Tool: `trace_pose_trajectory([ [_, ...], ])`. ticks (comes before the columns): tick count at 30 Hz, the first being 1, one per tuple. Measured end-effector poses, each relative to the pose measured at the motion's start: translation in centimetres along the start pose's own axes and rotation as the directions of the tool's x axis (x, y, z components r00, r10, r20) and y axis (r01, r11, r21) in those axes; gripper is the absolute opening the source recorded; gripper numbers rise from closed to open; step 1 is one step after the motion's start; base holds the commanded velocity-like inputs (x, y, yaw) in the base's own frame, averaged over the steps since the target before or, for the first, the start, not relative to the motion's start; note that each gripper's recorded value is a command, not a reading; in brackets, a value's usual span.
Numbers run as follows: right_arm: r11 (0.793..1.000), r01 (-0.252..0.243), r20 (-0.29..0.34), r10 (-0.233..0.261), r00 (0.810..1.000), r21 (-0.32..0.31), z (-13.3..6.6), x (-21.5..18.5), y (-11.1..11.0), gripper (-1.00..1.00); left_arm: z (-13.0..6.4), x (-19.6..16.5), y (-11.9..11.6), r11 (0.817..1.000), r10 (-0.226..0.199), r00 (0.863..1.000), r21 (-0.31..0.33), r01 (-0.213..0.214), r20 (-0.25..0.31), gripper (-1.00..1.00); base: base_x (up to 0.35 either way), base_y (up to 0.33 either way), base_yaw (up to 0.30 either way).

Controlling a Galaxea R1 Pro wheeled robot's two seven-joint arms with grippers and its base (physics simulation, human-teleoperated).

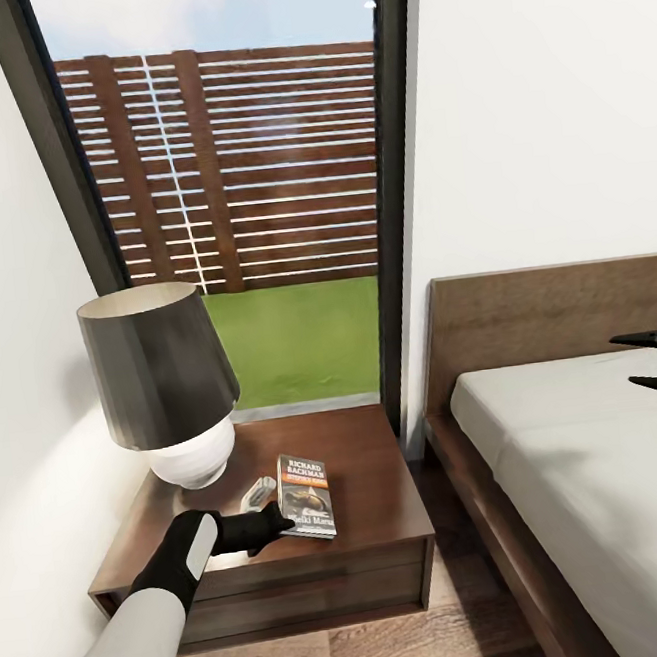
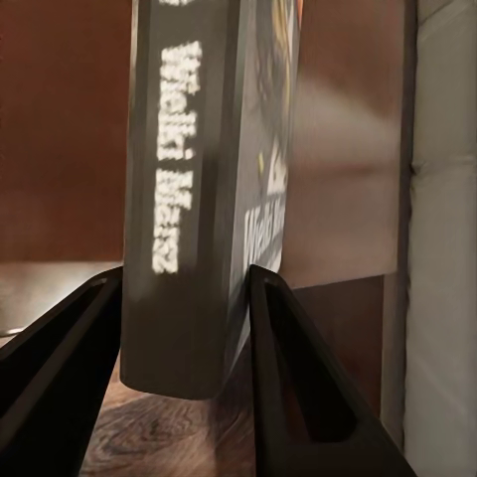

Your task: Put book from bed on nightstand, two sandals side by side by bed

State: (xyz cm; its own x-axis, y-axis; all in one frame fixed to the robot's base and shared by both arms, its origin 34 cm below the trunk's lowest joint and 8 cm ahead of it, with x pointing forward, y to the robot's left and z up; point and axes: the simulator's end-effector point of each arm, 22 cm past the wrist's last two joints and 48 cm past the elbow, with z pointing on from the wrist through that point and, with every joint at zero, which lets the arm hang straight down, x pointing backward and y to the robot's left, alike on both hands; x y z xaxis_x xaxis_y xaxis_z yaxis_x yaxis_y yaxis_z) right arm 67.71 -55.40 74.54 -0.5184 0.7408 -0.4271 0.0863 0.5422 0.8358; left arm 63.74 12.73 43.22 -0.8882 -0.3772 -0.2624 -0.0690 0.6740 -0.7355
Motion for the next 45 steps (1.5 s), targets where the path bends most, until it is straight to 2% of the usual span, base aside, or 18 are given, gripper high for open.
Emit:
trace_pose_trajectory([
  [23, 1.0, -0.001, 0.0, 0.001, 1.0, 0.0, 0.0, 0.0, -0.03, 1.0, 0.0, -0.03, 0.0, 1.0, 0.001, 1.0, 0.0, -0.001, 0.001, -1.0, 0.0, 0.0, 0.0],
  [24, 1.0, -0.001, 0.0, 0.001, 1.0, 0.001, -0.01, 0.0, -0.03, 1.0, 0.0, -0.03, 0.0, 1.0, 0.001, 1.0, 0.0, -0.001, 0.001, 1.0, 0.0, 0.0, 0.0],
  [45, 1.0, -0.002, 0.0, 0.002, 1.0, 0.001, -0.02, 0.0, -0.09, 1.0, -0.21, -0.21, 0.31, 1.0, -0.001, 1.0, -0.005, 0.001, 0.004, 1.0, 0.0, 0.0, 0.0],
])
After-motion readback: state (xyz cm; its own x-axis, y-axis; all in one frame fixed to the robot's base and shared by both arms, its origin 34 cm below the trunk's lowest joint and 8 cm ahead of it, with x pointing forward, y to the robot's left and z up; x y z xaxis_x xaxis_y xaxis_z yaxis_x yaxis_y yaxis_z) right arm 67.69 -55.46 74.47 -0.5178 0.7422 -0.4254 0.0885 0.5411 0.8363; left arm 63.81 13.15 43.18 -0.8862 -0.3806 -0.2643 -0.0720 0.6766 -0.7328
